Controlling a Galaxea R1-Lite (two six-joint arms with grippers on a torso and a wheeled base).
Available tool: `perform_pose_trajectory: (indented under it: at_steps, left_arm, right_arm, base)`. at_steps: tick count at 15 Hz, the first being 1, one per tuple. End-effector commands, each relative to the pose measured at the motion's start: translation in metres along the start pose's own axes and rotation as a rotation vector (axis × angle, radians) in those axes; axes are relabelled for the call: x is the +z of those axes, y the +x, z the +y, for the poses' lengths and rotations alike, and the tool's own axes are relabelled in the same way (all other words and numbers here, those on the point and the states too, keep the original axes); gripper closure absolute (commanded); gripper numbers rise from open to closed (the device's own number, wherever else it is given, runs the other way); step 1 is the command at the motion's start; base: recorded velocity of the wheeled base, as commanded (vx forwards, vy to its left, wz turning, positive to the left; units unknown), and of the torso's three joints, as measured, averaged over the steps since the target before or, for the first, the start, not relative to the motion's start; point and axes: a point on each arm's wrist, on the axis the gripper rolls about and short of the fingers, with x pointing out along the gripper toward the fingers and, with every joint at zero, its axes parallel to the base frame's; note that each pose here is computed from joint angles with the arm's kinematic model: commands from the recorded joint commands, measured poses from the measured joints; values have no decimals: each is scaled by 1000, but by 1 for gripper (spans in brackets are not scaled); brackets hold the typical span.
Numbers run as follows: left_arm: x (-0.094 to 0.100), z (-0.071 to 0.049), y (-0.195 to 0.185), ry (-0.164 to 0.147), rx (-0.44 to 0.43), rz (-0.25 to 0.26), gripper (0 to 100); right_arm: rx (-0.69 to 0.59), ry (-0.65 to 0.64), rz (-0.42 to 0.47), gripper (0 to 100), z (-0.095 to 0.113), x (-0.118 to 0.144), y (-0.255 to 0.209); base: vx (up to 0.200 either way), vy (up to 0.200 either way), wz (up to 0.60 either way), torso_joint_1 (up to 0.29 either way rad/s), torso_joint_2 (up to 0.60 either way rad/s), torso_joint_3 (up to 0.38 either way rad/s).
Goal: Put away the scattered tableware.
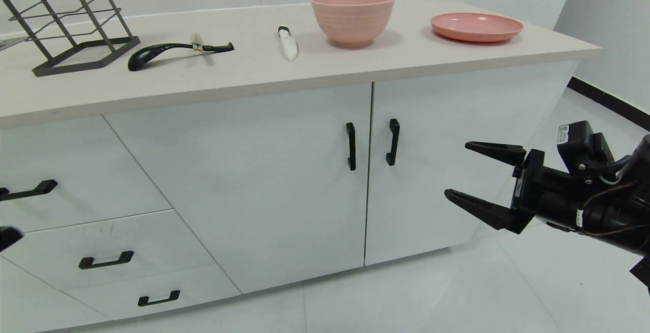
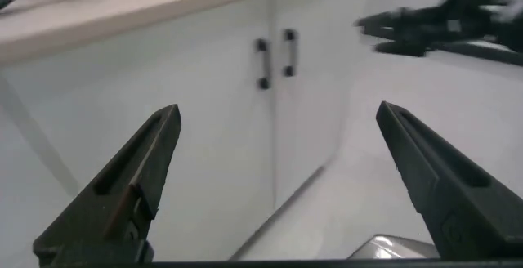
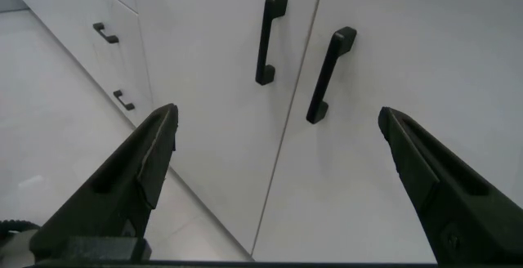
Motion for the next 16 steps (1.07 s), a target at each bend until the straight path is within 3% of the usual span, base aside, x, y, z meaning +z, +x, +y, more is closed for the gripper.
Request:
perform_pose_trajectory:
  at_steps: [1,2,3,4,5,8,10,16]
  left_arm:
    - [-10,11,77,3,-403,104,0]
    - [-20,11,94,-10,-471,147,0]
    - [-21,11,97,-12,-477,153,0]
    - [-34,12,121,-12,-511,207,0]
    - [-47,15,145,-6,-531,225,0]
    - [-68,8,176,-9,-582,209,0]
    - [-79,8,191,-19,-587,231,0]
    - [-97,10,229,-25,-609,246,0]
  right_arm:
    - [-1,-9,-10,0,1,4,-2]
    - [-1,-9,-13,0,4,6,-5]
    - [-1,-10,-12,0,4,6,-6]
    - [1,-7,-10,0,6,7,-8]
    - [15,-4,-12,0,7,5,-3]
    - [52,-4,-25,0,9,2,12]
    - [50,-12,-34,0,3,0,22]
    - [74,8,-19,0,0,-14,39]
  base:
    - [0,0,0,0,0,0]
    - [0,0,0,0,0,0]
    - [0,0,0,0,0,0]
    - [0,0,0,0,0,0]
    - [0,0,0,0,0,0]
    - [0,0,0,0,0,0]
    - [0,0,0,0,0,0]
    - [0,0,0,0,0,0]
